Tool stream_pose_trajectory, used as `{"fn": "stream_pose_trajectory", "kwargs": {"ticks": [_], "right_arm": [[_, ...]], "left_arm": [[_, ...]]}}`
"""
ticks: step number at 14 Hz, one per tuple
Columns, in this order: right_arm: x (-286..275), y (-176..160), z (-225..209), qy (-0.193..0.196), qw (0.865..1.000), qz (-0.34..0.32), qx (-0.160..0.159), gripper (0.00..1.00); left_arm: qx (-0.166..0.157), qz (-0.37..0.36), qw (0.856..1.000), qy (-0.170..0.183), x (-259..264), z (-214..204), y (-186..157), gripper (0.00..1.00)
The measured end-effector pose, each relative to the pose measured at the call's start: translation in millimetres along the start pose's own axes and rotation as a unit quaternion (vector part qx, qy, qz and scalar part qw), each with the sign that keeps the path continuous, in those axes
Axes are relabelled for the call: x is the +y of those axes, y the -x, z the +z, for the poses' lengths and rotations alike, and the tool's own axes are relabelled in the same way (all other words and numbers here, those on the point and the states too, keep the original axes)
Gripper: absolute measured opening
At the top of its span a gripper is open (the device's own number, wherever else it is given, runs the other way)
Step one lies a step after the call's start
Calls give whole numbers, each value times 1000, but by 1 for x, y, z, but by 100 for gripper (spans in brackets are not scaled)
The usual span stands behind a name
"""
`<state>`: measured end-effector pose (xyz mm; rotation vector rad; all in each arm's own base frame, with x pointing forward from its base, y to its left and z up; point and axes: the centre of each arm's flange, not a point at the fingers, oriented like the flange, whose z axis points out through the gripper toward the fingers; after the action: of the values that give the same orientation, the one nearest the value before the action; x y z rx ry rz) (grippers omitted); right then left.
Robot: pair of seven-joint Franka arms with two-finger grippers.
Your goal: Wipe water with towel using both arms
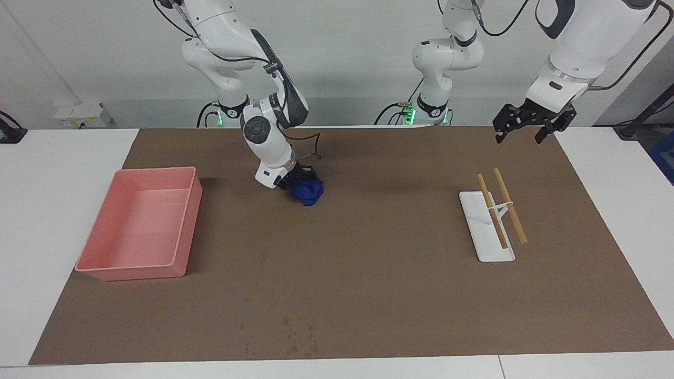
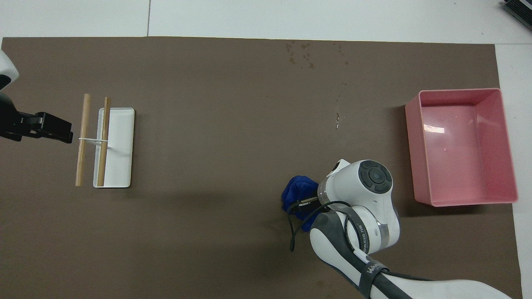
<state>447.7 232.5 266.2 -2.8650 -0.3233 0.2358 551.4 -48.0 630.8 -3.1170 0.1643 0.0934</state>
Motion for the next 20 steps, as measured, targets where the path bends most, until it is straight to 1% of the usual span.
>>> {"fn": "stream_pose_trajectory", "kwargs": {"ticks": [2,5,7,8,11,14,17,20], "right_arm": [[18,-3,-6,14,998,-68,4,0],[61,-11,-21,76,986,-148,4,0],[81,-15,-30,117,976,-186,2,0],[90,-18,-37,130,972,-196,-4,0],[103,-31,-73,138,969,-201,-33,0],[92,-44,-128,145,969,-192,-56,0],[79,-47,-182,156,969,-185,-59,0],[66,-41,-230,171,964,-198,-50,0]], "left_arm": [[0,0,1000,0,0,0,0,100],[0,0,1000,0,0,0,0,100],[0,0,1000,0,0,0,0,100],[0,0,1000,0,0,0,0,100],[0,0,1000,0,0,0,0,100],[0,0,1000,0,0,0,0,100],[0,0,1000,0,0,0,0,100],[0,0,1000,0,0,0,0,100]]}}
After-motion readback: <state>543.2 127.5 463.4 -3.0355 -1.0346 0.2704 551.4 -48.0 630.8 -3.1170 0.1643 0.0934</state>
